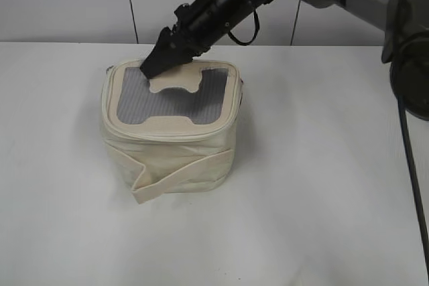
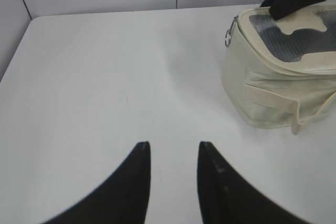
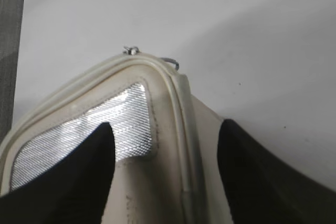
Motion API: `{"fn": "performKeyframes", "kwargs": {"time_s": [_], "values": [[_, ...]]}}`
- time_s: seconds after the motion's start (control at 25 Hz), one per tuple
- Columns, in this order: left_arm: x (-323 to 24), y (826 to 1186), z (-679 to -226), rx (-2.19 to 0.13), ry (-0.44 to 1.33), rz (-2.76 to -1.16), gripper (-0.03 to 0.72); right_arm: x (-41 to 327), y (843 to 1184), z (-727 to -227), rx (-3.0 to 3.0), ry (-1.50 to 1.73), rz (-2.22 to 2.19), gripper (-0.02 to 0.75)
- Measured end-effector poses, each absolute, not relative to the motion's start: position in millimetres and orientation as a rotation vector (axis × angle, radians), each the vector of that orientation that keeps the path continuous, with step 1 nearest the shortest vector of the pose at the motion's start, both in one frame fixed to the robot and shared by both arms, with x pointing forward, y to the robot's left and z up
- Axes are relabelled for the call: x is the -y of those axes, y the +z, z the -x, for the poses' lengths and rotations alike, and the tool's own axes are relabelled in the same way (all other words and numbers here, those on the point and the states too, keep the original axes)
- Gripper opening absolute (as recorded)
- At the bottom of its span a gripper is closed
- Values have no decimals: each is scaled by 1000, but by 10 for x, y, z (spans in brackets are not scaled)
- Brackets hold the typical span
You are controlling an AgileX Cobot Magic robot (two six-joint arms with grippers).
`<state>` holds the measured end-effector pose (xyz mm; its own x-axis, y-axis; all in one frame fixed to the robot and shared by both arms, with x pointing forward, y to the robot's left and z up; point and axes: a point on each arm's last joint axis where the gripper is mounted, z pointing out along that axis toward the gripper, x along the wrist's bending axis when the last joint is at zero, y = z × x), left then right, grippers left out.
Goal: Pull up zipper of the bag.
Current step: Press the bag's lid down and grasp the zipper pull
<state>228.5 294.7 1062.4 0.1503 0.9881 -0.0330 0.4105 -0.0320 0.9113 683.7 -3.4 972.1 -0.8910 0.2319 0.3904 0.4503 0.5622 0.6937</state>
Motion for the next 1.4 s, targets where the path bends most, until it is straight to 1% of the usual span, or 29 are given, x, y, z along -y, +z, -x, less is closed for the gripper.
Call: {"fn": "performKeyframes", "kwargs": {"time_s": [0.04,0.08,0.12,0.2,0.24,0.28,0.36,0.48,0.56,0.6,0.68,0.72,0.76,0.8,0.88,0.92,1.0,1.08,1.16,1.28,1.4], "values": [[-2947,10624,-2285,-1388,860,-1581,237,25,9687,-6833,2551,-1220,567,460],[-2947,10624,-2285,-1388,860,-1581,237,21,9677,-6830,2557,-1210,568,412],[-2947,10625,-2285,-1388,861,-1580,237,21,9675,-6830,2558,-1208,569,351],[-2946,10646,-2300,-1388,861,-1579,237,20,9680,-6830,2566,-1205,566,146],[-2944,10678,-2330,-1387,862,-1576,237,22,9677,-6831,2568,-1201,569,89],[-2939,10716,-2379,-1389,858,-1574,237,18,9678,-6829,2571,-1200,567,64],[-2920,10831,-2532,-1384,850,-1556,239,19,9683,-6829,2572,-1200,566,60],[-2828,10991,-2921,-1328,796,-1579,257,20,9681,-6828,2573,-1196,567,60],[-2723,11030,-3285,-1299,691,-1597,268,21,9681,-6824,2570,-1192,564,60],[-2680,11017,-3452,-1278,655,-1636,271,21,9681,-6824,2570,-1192,564,60],[-2572,10880,-3882,-1262,521,-1743,276,21,9681,-6824,2570,-1192,564,60],[-2520,10744,-4126,-1282,423,-1783,278,21,9681,-6824,2570,-1192,564,60],[-2489,10663,-4288,-1256,377,-1818,279,20,9684,-6823,2569,-1193,563,60],[-2467,10582,-4472,-1245,312,-1816,279,20,9684,-6823,2568,-1193,564,60],[-2494,10444,-4833,-1235,192,-1757,279,20,9685,-6821,2567,-1192,562,60],[-2544,10425,-4987,-1203,126,-1703,279,20,9685,-6821,2567,-1192,562,60],[-2731,10279,-5300,-1146,-9,-1603,281,19,9687,-6821,2564,-1191,566,58],[-2935,10158,-5550,-1048,-38,-1576,294,20,9687,-6819,2560,-1187,571,55],[-3088,9962,-5765,-1005,-15,-1602,330,20,9687,-6819,2559,-1187,574,55],[-3064,9720,-5951,-887,-5,-1693,388,20,9687,-6819,2557,-1186,578,55],[-2923,9520,-6036,-798,-34,-1751,410,20,9687,-6819,2556,-1185,579,55]]}}
